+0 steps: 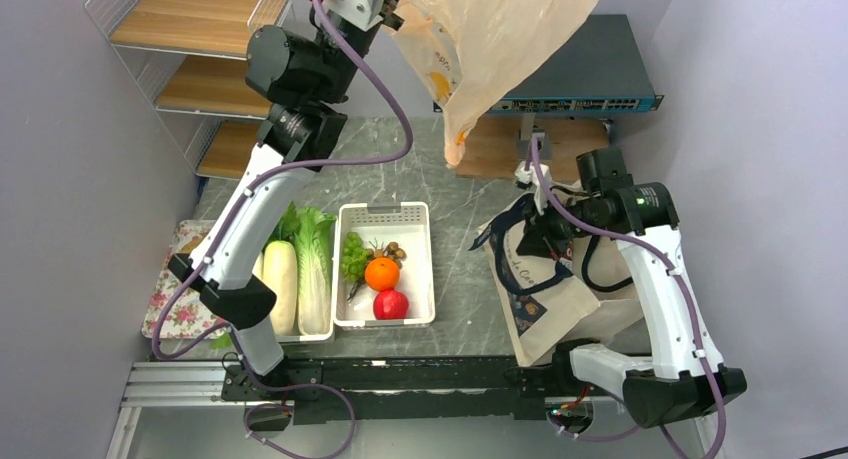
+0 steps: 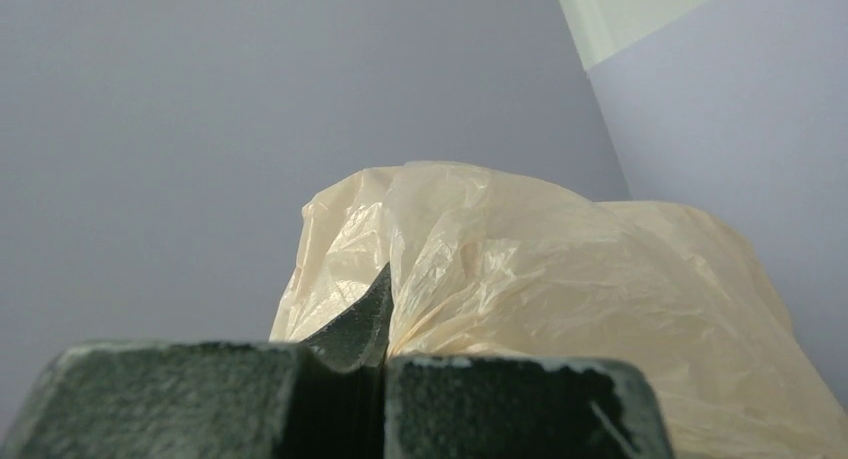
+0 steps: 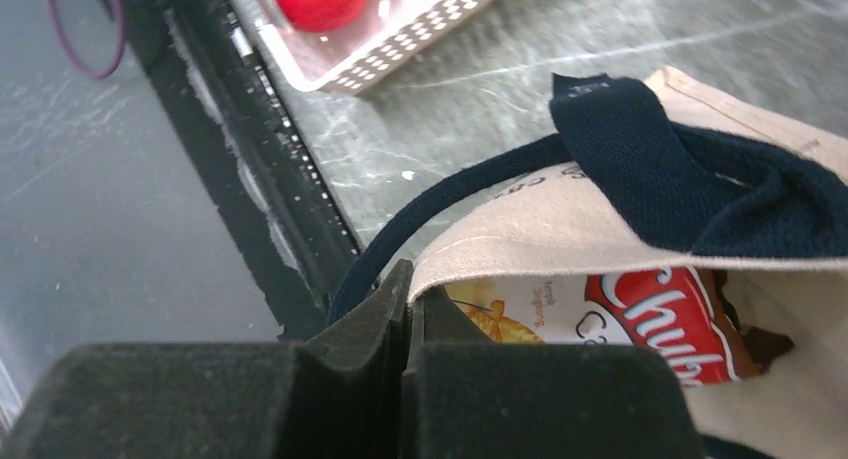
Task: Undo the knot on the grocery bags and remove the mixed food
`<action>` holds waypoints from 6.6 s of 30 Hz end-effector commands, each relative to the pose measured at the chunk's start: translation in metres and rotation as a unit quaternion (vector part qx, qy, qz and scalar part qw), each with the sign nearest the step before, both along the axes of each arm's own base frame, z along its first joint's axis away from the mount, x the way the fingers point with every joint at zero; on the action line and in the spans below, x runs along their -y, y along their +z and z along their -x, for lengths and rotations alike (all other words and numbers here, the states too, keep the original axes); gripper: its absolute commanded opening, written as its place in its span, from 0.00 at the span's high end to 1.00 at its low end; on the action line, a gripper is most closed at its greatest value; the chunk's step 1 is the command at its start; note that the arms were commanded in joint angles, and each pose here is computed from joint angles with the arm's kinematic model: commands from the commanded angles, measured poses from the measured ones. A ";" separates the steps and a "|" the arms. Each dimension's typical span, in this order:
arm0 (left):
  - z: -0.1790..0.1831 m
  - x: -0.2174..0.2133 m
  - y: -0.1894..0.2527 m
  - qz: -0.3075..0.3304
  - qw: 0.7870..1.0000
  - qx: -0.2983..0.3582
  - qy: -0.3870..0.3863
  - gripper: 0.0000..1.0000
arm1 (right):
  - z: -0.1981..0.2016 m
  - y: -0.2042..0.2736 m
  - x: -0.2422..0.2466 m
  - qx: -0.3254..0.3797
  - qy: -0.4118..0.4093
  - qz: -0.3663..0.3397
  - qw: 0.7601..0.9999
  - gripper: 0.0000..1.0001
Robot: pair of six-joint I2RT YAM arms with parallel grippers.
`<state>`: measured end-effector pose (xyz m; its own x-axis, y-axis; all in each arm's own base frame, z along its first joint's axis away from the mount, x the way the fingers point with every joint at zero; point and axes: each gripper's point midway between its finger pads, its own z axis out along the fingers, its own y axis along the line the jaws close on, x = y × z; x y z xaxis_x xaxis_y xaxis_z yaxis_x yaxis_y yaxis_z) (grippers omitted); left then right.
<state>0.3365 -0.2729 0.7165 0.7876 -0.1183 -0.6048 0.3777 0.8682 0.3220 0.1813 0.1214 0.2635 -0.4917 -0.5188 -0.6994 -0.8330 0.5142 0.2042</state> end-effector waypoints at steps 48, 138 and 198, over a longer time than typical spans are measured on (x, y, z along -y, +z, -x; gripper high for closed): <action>0.062 0.071 -0.189 -0.229 0.921 -0.138 -0.284 0.02 | 0.007 -0.020 -0.034 0.102 0.095 0.031 0.990 1.00; 0.099 0.048 -0.290 -0.339 0.833 -0.311 -0.307 0.08 | -0.069 0.300 0.210 0.559 -0.550 0.170 0.597 1.00; 0.176 0.133 -0.484 -0.576 0.720 -0.237 -0.308 0.60 | -0.090 0.048 0.039 0.074 -0.157 -0.037 0.984 1.00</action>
